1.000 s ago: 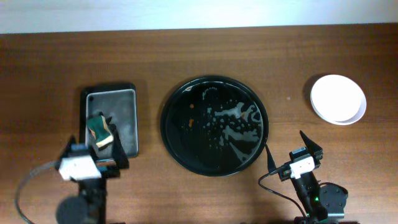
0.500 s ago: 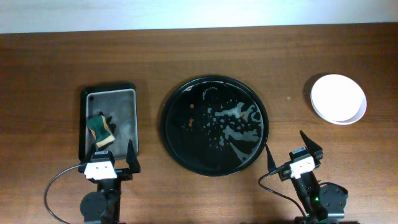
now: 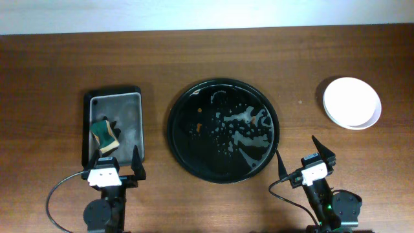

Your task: Clean dirty plates on tray and stack at the side

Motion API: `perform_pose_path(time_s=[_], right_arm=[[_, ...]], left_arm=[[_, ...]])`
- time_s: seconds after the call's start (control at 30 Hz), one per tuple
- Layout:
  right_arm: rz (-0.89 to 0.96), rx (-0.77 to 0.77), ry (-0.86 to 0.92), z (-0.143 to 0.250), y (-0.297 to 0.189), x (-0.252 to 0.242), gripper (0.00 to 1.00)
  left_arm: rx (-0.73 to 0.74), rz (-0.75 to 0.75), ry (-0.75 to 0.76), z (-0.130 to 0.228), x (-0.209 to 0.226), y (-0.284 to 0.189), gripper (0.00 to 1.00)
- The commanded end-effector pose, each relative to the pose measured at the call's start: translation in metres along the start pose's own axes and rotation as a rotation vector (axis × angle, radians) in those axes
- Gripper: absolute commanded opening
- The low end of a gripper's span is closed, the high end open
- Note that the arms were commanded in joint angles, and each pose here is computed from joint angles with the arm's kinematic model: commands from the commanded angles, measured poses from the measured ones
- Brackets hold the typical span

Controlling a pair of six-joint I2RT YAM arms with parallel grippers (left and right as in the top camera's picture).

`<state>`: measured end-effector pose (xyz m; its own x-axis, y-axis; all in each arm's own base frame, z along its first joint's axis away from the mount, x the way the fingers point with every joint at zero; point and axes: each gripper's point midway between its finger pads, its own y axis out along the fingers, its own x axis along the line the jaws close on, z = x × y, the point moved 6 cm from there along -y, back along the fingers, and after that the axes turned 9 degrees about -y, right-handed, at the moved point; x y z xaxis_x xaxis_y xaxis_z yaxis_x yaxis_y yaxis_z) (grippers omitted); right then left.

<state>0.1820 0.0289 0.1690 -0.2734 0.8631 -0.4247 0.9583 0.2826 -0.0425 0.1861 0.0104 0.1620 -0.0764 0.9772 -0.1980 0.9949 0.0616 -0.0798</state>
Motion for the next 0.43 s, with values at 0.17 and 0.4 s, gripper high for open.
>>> perform_pose_path(time_s=[0.17, 0.4], right_arm=[[-0.01, -0.002, -0.002, 0.0017, 0.0002, 0.0022, 0.99], [-0.01, -0.002, -0.002, 0.0017, 0.0002, 0.0022, 0.99]], left_arm=[[0.001, -0.002, 0.019, 0.0011, 0.0002, -0.0002, 0.99], [0.001, -0.002, 0.019, 0.0011, 0.0002, -0.0002, 0.99]])
